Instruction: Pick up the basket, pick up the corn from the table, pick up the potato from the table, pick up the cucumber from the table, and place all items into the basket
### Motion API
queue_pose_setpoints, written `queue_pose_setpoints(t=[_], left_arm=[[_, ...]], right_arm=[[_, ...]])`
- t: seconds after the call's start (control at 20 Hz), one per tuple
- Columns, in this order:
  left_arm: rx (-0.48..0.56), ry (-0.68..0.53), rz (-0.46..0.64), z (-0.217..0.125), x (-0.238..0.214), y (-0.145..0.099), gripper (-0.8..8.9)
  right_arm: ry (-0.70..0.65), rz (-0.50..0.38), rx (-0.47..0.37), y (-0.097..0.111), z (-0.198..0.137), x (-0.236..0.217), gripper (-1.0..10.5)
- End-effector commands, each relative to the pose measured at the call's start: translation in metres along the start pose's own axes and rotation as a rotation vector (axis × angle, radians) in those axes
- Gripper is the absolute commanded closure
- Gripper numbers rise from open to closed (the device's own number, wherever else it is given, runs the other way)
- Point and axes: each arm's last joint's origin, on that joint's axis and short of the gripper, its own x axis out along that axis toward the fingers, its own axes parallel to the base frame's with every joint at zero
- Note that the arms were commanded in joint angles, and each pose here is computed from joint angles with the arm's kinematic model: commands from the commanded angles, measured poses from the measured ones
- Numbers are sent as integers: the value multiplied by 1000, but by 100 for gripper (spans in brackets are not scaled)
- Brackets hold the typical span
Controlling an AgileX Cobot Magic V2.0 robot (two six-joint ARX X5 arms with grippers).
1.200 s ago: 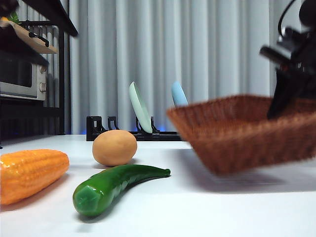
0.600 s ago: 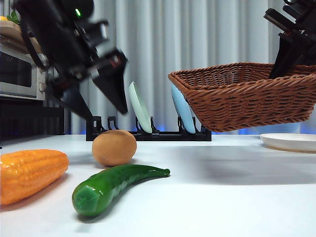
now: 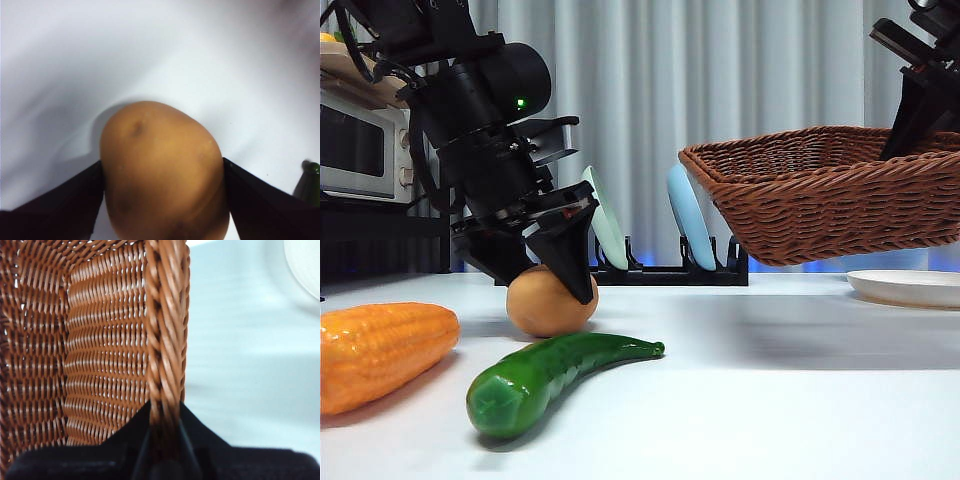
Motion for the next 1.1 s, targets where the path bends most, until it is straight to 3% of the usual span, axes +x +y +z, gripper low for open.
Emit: queue_pose_setpoints(t=[0.05, 0.15, 0.3, 0.5, 0.65, 1.1], left_arm=[[25, 9, -3, -1, 1, -2, 821], [23, -7, -1, 1, -12, -4, 821], [-21, -109, -6, 4, -72, -17, 821], [-64, -392, -73, -2, -172, -54, 821], [-56, -588, -53, 6, -198, -77, 820], [-25, -378, -77, 37, -108, -109, 821]], right_arm=[[-26, 17, -6, 3, 4, -4, 963], [-24, 19, -7, 4, 4, -4, 963], [-12, 35, -6, 11, 2, 0, 963], [26, 145, -11, 25, -1, 6, 963], [45, 200, -23, 41, -3, 12, 963], [123, 268, -114, 90, -20, 28, 963]])
